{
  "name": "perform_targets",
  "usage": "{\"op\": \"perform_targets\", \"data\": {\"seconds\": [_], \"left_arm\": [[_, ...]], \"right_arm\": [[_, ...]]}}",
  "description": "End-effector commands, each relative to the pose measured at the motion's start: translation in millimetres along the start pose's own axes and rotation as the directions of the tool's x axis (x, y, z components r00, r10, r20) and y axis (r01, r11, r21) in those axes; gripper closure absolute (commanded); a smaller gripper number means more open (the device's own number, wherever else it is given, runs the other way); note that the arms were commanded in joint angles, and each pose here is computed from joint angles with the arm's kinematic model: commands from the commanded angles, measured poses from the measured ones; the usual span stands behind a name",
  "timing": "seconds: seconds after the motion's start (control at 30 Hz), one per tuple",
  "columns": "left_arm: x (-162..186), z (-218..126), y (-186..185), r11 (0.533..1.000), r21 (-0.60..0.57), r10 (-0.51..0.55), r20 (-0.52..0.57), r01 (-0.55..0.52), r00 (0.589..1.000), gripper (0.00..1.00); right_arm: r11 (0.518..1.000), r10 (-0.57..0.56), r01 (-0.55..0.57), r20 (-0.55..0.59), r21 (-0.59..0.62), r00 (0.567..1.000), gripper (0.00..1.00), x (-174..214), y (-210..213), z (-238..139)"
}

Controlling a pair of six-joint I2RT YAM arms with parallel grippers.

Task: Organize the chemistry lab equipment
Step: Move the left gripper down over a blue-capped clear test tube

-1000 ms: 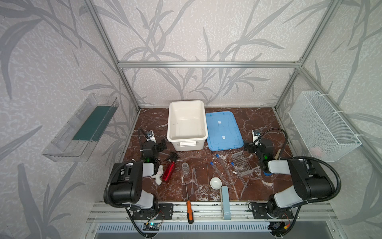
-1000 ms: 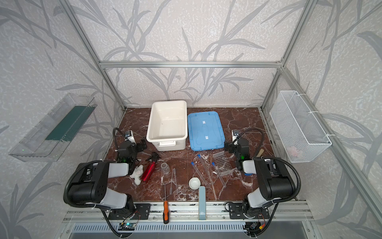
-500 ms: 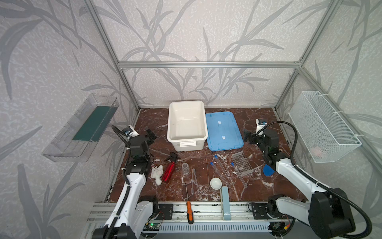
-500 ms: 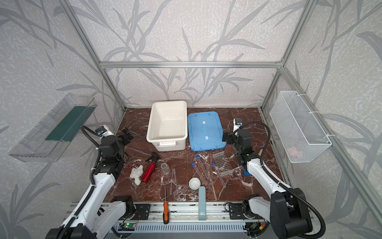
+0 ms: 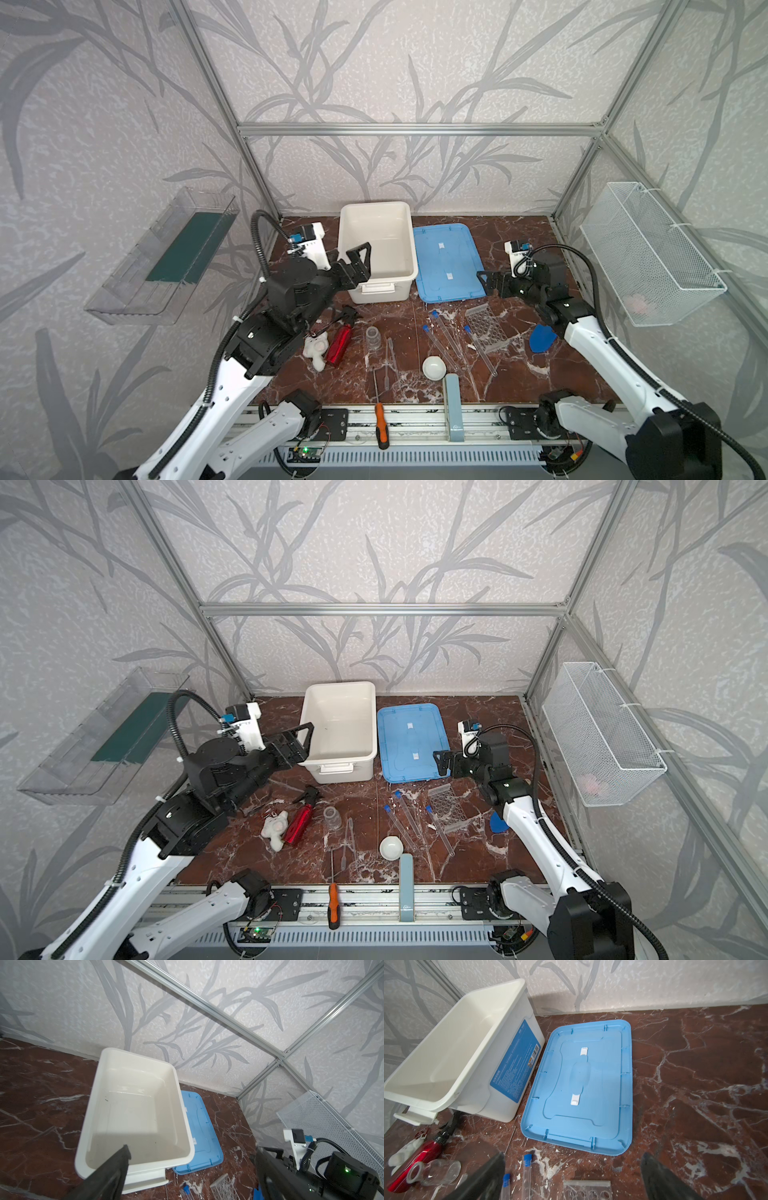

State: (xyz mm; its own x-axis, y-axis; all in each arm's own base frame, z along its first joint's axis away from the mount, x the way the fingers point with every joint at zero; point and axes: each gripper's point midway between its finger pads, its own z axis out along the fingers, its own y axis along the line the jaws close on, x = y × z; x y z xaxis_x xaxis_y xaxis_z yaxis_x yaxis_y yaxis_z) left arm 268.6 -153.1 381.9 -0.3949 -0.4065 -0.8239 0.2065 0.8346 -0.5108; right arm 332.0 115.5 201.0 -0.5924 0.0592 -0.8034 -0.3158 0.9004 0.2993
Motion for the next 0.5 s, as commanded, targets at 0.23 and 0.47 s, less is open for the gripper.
{"op": "perform_targets", "data": {"seconds": [0.23,0.47], "left_arm": [[125.8,36.9,-71.0,0.982,-0.022,0.171,-0.293,-0.186,0.941,0.15],[217.7,72.1,-66.5,0.994,-0.094,0.011,-0.468,-0.063,0.884,0.29]], "right_arm": [[0.998,0.056,-0.055,-0.134,0.015,0.989,0.01,3.6,12.3,-33.1],[0.998,0.070,-0.069,-0.136,0.012,0.988,0.01,7.4,14.9,-41.2]]}}
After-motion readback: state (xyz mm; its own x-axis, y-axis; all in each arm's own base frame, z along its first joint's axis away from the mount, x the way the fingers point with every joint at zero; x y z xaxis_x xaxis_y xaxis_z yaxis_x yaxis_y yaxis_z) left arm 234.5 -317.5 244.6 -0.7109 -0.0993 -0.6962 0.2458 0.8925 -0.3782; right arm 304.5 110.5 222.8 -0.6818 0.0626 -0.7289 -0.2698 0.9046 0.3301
